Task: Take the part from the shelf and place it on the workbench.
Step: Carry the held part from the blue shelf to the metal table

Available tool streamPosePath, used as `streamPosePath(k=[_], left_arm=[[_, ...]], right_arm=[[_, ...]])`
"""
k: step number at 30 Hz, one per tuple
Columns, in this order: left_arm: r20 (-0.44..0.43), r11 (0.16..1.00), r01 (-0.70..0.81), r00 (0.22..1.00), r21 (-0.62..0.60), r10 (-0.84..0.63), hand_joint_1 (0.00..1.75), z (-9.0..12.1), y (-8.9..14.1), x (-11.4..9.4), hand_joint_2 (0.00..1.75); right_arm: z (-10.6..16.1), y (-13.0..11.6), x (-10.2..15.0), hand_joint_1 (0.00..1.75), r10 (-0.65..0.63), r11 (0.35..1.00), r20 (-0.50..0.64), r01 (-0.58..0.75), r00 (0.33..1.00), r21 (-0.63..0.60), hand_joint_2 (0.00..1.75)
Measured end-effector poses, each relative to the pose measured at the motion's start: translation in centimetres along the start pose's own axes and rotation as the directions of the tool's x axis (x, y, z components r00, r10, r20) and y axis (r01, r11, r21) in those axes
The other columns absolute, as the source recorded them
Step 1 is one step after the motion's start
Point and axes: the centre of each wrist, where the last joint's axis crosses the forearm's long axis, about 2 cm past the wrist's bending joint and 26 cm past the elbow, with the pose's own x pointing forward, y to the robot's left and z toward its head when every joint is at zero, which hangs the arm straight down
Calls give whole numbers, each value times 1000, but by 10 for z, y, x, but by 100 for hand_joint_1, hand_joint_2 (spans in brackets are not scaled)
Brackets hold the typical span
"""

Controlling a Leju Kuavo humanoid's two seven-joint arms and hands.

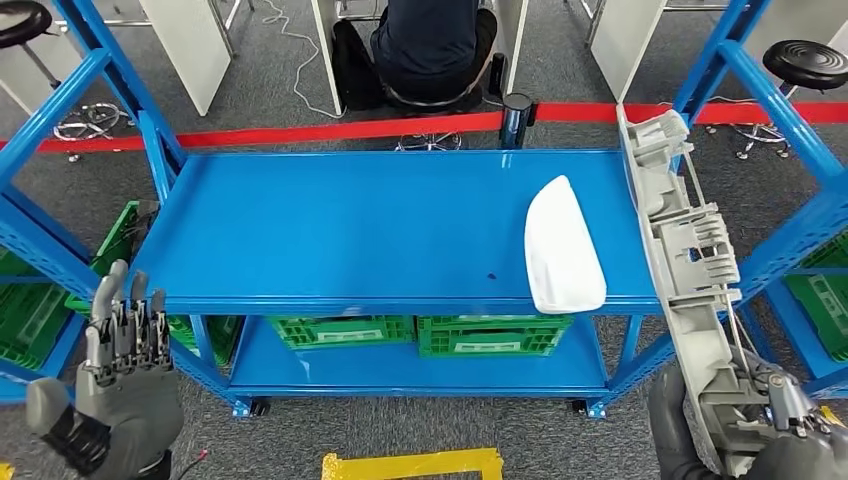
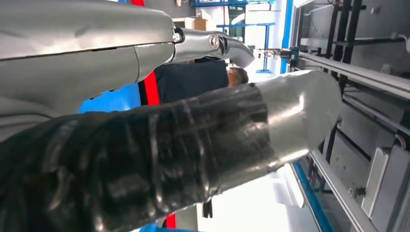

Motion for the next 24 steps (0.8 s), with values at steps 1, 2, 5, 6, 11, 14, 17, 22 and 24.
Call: streamPosePath(k=[1, 2, 5, 6, 11, 14, 17, 22, 24], left_arm=[[0, 1000, -1, 1000, -1, 1, 0, 0, 0, 0, 0], [0, 1000, -3, 1000, -2, 3, 0, 0, 0, 0, 0], [-2, 1000, -7, 1000, -5, 7, 0, 0, 0, 0, 0], [-2, 1000, -8, 1000, -6, 8, 0, 0, 0, 0, 0], [4, 1000, -11, 1000, -11, 11, 0, -1, 0, 0, 0], [8, 1000, -13, 1000, -13, 13, 0, -2, 0, 0, 0], [11, 1000, -17, 1000, -18, 17, 0, -3, 0, 0, 0], [11, 1000, -21, 1000, -22, 21, 0, -3, -1, 0, 0], [12, 1000, -22, 1000, -22, 22, 0, -3, -1, 0, 0]], right_arm=[[0, 0, 0, 175, -1, 1000, -1, 1, 1000, 1, 175], [0, 0, 0, 175, -1, 1000, -2, 1, 1000, 2, 175], [0, 0, 0, 175, -4, 1000, -6, 4, 1000, 6, 175], [1, 0, 0, 175, -4, 1000, -7, 4, 1000, 7, 175], [1, 1, -1, 175, -4, 1000, -8, 4, 1000, 10, 175], [1, 1, -1, 175, -4, 1000, -6, 4, 1000, 11, 175], [1, 0, -1, 175, -4, 1000, -4, 4, 1000, 14, 175], [1, 0, -2, 175, -5, 1000, -3, 5, 1000, 18, 175], [1, 0, -2, 175, -5, 1000, -2, 5, 1000, 19, 175]])
